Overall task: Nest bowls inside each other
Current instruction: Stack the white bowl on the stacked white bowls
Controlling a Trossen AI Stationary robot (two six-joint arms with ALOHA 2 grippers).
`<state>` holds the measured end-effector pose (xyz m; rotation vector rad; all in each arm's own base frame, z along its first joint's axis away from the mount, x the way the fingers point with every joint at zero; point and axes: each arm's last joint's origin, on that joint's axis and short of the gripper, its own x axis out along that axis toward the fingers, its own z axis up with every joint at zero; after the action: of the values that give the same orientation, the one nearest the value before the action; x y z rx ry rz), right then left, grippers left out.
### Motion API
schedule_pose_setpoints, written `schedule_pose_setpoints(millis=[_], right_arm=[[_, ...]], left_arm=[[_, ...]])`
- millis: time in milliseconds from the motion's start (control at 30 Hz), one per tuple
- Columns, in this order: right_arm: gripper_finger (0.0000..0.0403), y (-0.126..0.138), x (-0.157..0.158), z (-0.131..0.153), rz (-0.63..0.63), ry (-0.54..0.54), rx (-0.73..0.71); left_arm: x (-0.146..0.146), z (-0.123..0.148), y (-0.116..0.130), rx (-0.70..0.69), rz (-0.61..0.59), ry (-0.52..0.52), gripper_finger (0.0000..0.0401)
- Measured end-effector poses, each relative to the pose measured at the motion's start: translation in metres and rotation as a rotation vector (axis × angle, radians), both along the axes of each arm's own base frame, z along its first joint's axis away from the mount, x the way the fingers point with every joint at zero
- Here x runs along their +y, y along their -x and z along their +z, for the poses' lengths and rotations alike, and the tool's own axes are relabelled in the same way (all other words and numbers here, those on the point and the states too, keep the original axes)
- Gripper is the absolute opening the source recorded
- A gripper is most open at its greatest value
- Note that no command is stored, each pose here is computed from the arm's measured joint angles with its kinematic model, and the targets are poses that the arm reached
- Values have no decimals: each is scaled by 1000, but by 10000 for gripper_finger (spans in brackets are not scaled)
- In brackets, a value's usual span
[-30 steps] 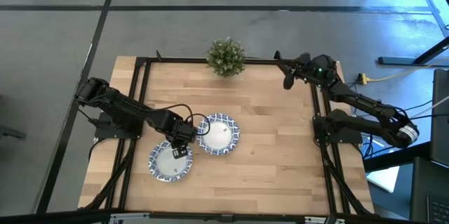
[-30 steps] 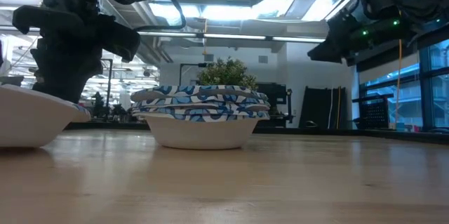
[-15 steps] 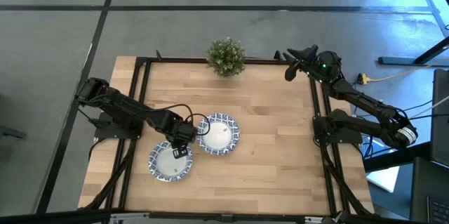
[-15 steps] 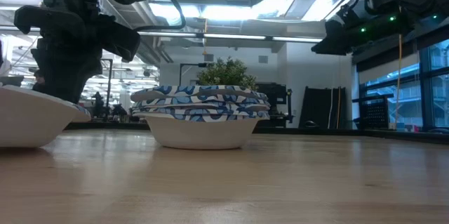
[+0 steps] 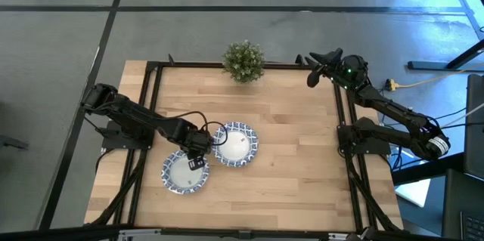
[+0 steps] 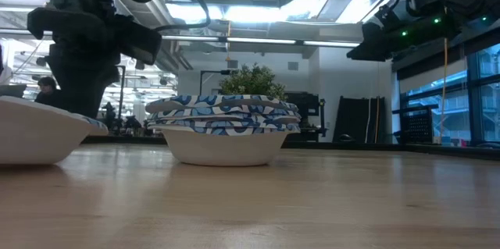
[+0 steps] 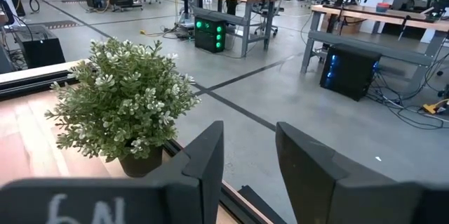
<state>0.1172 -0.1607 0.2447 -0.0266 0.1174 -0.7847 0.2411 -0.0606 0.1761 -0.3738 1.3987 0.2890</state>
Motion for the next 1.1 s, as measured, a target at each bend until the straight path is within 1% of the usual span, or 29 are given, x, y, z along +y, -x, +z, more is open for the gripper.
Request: schedule_pose_setpoints(millis=[267, 567, 633, 833, 967, 1100], right_arm=[[132, 0, 0, 0, 0, -1, -1], [132, 0, 0, 0, 0, -1, -1], [132, 0, 0, 0, 0, -1, 0], [132, 0, 0, 0, 0, 0, 0], [132, 0, 0, 0, 0, 0, 0], [132, 0, 0, 0, 0, -1, -1]], left_arm=[[0, 0, -2, -23, 4, -22, 85], [-2, 1, -5, -57, -5, -3, 85], [-2, 2, -7, -83, -4, 2, 85], [-4, 7, -20, -228, 0, 23, 85], [-2, 9, -26, -298, 0, -15, 86], [4, 11, -31, -347, 7, -36, 102]])
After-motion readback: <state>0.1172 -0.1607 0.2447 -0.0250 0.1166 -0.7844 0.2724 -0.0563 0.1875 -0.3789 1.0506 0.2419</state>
